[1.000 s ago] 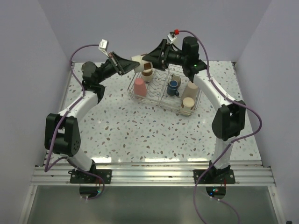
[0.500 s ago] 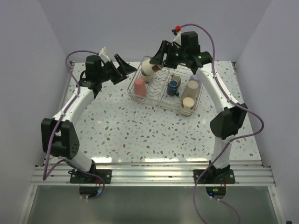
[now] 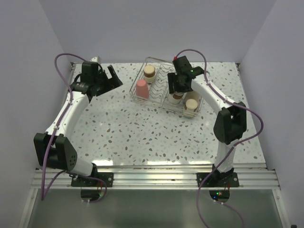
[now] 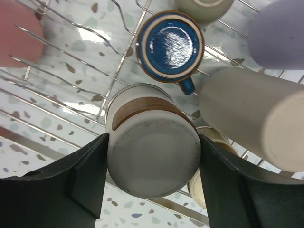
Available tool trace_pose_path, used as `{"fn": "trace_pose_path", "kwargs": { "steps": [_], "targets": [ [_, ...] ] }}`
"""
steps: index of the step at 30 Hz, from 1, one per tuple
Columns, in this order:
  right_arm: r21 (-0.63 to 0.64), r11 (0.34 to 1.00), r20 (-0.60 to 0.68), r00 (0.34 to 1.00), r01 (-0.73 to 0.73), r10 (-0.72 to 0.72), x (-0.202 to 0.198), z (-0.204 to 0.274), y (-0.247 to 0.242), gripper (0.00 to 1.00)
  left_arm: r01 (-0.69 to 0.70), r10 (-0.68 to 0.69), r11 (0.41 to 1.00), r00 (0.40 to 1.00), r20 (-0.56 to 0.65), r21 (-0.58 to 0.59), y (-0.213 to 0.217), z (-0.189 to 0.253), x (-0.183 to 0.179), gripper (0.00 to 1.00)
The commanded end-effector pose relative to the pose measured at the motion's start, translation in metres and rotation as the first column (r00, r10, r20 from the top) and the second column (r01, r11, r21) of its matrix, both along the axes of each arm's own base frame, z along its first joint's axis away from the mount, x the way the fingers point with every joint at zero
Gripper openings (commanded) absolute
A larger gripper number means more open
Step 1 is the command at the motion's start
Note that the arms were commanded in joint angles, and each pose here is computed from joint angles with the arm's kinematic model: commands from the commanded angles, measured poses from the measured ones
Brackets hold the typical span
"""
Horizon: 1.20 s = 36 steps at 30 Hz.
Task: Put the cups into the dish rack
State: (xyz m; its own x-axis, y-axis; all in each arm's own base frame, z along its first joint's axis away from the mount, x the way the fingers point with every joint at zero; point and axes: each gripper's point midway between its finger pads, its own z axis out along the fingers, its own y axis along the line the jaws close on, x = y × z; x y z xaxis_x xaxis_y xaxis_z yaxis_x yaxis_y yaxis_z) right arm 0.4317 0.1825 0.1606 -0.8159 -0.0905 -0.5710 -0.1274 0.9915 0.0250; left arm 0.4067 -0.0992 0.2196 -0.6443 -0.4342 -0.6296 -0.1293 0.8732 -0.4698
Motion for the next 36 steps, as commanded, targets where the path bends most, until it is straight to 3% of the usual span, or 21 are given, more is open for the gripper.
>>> {"fn": "trace_pose_path", "kwargs": {
  "steps": [1,22,26,27,36],
  "targets": [
    [-0.044,0.999,0.114,0.993,0.009,-0.004,0.004,0.029,-0.008,0.00,-0.018,0.014,0.997,0.998,0.053,0.071,0.016,0.021,0.000,1.00],
    [-0.083,0.995,0.085,0.995,0.054,-0.047,0.001,-0.022,0.001,0.00,0.003,-0.008,0.996,0.998,0.057,0.088,0.024,0.020,-0.008,1.00],
    [-0.073,0.997,0.071,0.997,0.040,-0.035,0.001,-0.027,0.006,0.21,-0.010,0.004,0.996,0.998,0.059,0.092,0.030,0.019,-0.012,1.00],
    [-0.068,0.997,0.067,0.997,0.034,-0.029,0.001,-0.027,0.008,0.32,-0.008,0.004,0.996,0.999,0.053,0.091,0.030,0.017,-0.013,1.00],
    [-0.050,0.999,0.052,0.999,0.012,-0.009,0.003,-0.029,0.016,0.58,-0.024,0.019,0.995,0.998,0.054,0.094,0.039,0.018,-0.019,1.00]
  ]
}}
